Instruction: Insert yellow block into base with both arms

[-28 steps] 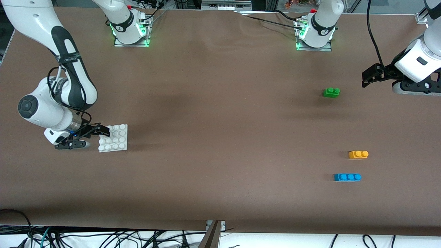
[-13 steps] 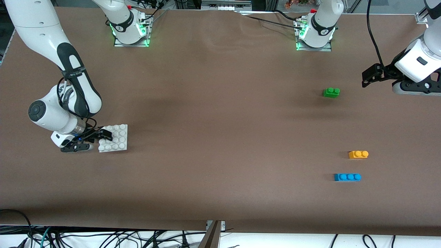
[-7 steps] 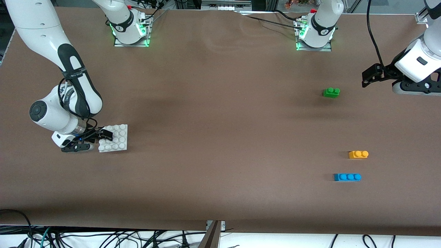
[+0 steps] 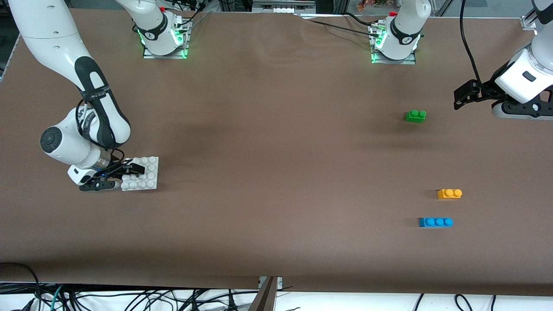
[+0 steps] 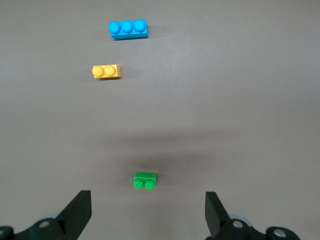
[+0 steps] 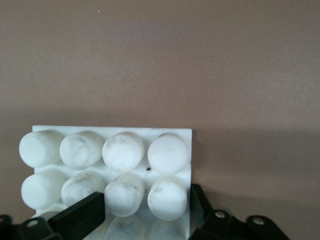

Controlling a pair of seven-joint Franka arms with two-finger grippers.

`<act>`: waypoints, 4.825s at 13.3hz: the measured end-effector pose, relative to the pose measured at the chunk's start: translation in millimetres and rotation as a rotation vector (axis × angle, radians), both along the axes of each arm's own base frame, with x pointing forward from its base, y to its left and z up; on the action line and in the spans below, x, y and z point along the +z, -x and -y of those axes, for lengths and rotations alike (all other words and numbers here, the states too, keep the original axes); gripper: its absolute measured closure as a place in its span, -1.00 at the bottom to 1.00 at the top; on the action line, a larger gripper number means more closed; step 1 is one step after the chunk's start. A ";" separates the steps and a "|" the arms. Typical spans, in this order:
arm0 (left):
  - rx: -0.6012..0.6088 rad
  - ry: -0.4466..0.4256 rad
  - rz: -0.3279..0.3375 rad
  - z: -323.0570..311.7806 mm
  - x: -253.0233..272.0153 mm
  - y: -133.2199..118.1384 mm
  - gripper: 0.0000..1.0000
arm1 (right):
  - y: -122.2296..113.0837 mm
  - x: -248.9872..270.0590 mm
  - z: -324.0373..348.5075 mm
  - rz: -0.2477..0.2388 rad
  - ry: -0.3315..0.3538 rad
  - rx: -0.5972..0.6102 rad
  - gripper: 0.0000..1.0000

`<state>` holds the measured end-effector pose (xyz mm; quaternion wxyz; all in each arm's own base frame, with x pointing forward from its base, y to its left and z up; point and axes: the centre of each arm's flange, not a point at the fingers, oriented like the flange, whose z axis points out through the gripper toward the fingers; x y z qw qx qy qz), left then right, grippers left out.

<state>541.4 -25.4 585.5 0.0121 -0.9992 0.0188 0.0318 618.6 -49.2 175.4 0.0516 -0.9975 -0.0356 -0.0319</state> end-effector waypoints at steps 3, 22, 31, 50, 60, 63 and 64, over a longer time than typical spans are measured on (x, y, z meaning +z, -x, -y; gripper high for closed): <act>0.000 0.000 0.000 0.0 0.1 0.0 -1.00 | -1.3 0.0 -12.6 -0.003 -0.002 -0.047 -0.48; 0.009 0.000 0.000 -5.1 0.2 -0.4 -1.00 | 18.4 1.3 -421.4 0.036 -0.130 -0.188 -0.42; 0.008 0.000 0.001 -4.3 0.3 -0.4 -1.00 | 64.0 -1.5 -568.6 0.112 -0.218 -0.046 -0.40; 0.014 0.001 -0.021 -7.4 -10.8 -5.5 -1.00 | -50.6 118.5 -473.8 0.026 -0.219 -0.219 -1.00; 0.056 0.013 -0.025 -62.4 -88.1 -60.7 -1.00 | 3.7 360.5 -103.6 -0.116 0.076 -0.035 -1.00; 0.010 0.023 0.009 -95.6 -151.3 -94.4 -1.00 | 40.1 388.8 -67.9 -0.104 0.103 -0.022 -1.00; 0.012 0.024 0.017 -102.3 -176.8 -104.3 -1.00 | 47.0 390.4 -66.8 -0.105 0.106 -0.020 -1.00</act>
